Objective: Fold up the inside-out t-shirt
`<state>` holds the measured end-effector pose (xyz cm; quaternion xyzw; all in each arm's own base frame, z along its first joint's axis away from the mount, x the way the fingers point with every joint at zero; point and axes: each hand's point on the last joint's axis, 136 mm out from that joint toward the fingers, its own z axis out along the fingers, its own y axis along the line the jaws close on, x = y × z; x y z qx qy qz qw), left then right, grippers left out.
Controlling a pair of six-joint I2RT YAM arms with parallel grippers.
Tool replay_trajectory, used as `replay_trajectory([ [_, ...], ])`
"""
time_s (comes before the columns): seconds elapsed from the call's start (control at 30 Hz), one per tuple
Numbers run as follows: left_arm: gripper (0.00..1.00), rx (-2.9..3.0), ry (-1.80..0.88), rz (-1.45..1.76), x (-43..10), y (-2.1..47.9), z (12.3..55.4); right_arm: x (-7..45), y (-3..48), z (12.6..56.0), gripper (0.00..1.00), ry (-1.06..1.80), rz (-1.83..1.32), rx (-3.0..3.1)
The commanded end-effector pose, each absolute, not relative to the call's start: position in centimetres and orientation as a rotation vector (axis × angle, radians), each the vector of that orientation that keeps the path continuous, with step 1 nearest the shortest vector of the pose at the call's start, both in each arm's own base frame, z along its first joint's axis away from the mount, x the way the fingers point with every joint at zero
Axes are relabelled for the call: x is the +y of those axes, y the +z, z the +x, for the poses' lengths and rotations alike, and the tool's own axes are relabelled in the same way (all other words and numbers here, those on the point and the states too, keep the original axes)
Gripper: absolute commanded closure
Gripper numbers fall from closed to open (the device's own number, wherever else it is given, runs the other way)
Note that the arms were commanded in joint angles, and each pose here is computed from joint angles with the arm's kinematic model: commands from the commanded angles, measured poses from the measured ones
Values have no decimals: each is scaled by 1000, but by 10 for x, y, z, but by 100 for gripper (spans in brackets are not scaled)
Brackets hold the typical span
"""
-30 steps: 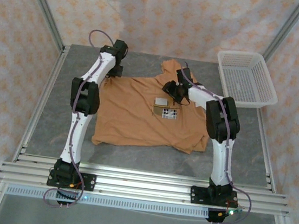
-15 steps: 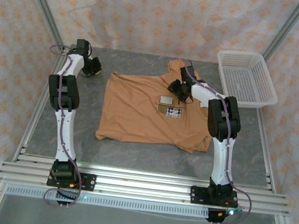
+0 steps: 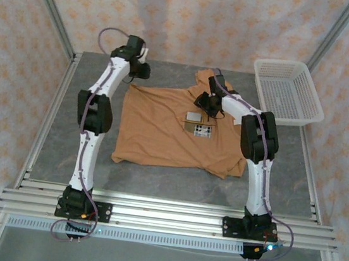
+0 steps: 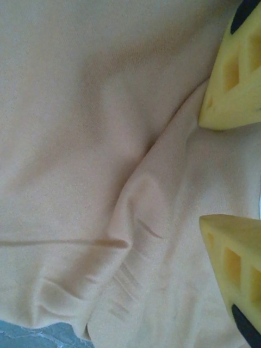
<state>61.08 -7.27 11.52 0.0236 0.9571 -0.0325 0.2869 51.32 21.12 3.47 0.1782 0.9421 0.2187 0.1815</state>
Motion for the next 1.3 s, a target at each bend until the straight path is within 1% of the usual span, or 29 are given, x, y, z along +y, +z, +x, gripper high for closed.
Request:
replay_trajectory([
  [0.0,65,2678,359,276,-42,84,590,207,-5,483,54,524,514,2820],
  [0.1,64,2657,526,298,-33,83,590,207,-5,483,54,524,507,2823],
  [0.23,60,2640,601,294,-23,85,589,208,-7,482,54,525,504,2830],
  [0.33,55,2654,612,297,-18,80,587,209,-7,483,54,530,503,2831],
  [0.4,54,2667,607,293,-15,76,586,209,-6,484,54,530,501,2831],
  [0.7,52,2703,537,283,-20,55,588,210,-3,486,54,525,496,2831],
  [0.93,51,2731,533,275,-18,46,586,209,-2,487,54,521,502,2827],
  [1.0,52,2738,531,264,-15,42,586,210,-1,488,54,525,502,2825],
  [1.1,59,2739,530,243,-13,38,587,210,1,488,54,527,497,2824],
  [1.17,68,2732,534,229,-11,38,590,210,2,489,59,528,493,2824],
  [1.2,71,2726,537,218,-9,39,593,210,1,488,61,523,493,2828],
  [1.27,73,2718,535,199,-6,41,595,210,-1,486,62,524,492,2834],
])
